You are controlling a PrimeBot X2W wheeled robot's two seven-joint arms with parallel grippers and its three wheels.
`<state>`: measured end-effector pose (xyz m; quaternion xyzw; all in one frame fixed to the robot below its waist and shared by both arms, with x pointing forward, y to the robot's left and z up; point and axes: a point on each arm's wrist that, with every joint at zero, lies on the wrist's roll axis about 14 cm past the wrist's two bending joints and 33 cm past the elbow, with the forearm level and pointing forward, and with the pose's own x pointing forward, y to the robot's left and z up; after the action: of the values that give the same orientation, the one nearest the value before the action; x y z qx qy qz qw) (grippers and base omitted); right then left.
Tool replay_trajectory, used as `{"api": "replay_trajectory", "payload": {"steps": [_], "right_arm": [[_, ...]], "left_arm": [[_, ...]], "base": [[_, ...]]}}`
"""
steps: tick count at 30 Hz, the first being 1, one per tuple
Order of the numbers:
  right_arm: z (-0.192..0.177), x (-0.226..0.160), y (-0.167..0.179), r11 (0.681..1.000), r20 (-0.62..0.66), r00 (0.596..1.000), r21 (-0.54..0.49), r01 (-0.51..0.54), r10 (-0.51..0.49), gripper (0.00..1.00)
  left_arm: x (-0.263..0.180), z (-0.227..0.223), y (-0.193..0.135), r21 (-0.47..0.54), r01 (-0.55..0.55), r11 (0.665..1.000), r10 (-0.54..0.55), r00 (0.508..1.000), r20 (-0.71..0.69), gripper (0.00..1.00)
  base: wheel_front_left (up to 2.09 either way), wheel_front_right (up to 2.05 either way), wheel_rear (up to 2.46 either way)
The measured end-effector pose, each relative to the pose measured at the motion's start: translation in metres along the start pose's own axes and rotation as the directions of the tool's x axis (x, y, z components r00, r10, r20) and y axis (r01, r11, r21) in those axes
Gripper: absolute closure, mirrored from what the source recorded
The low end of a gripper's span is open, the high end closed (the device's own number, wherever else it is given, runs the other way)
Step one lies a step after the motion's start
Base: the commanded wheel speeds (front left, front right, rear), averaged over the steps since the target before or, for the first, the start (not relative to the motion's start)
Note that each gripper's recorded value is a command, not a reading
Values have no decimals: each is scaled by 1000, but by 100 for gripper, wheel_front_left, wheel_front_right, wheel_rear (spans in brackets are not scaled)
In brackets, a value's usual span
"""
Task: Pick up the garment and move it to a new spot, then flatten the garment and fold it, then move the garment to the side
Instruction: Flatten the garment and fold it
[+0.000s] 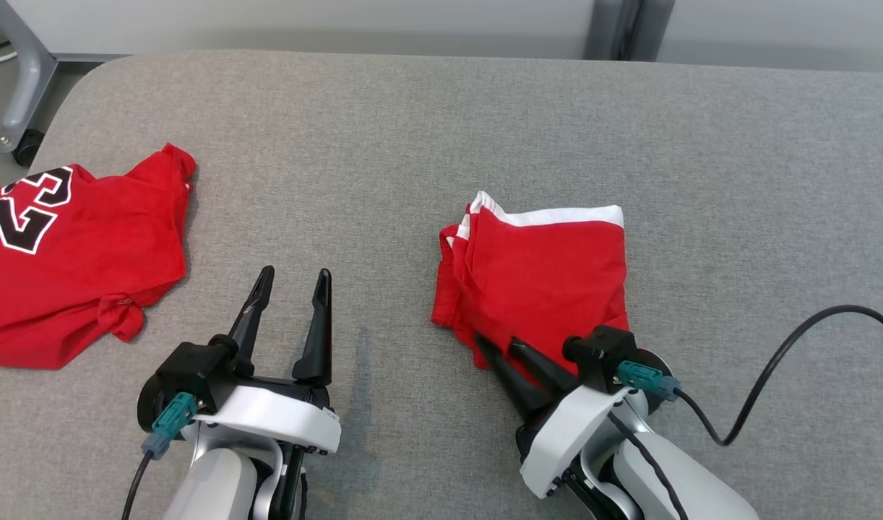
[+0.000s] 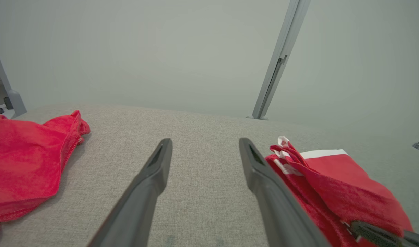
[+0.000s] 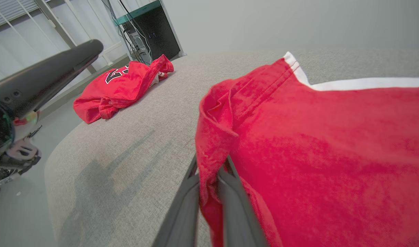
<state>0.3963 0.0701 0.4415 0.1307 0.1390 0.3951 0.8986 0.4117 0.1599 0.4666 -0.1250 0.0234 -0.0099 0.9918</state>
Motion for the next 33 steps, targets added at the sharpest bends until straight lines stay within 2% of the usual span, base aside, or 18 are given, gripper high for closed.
{"api": "replay_trajectory", "payload": {"steps": [1,7,12,16,19,23,28,29,33], "right_arm": [[1,1,1,1000,6,1000,-11,-4,4,0],[14,-1,3,999,68,997,-51,-16,20,0],[41,-8,-1,996,159,987,-85,-4,17,0],[60,-22,-19,995,228,973,-84,61,-40,0],[71,-37,-44,986,273,954,-67,150,-126,0],[79,-64,-84,956,314,912,-43,292,-264,0],[81,-105,-131,888,335,841,-22,459,-426,0],[80,-116,-142,867,332,820,-13,499,-467,0],[80,-126,-151,844,334,796,-4,537,-505,0]], "left_arm": [[0,-1,0,0,-1,1000,1,1000,-1,0],[2,-2,-4,-3,10,1000,-10,1000,-4,0],[3,0,-9,-1,25,1000,-25,1000,2,0],[4,2,-11,4,32,999,-32,999,8,0],[4,4,-12,7,36,999,-36,999,12,0],[4,7,-12,15,37,999,-38,999,21,0],[2,8,-11,21,37,999,-37,999,23,0],[2,8,-10,24,34,999,-35,999,21,0],[3,6,-9,30,32,999,-33,999,18,0]], "base": [[0,0,0],[0,0,0],[0,0,0],[0,0,0],[0,0,0],[0,0,0],[0,0,0],[0,0,0],[0,0,0]]}}
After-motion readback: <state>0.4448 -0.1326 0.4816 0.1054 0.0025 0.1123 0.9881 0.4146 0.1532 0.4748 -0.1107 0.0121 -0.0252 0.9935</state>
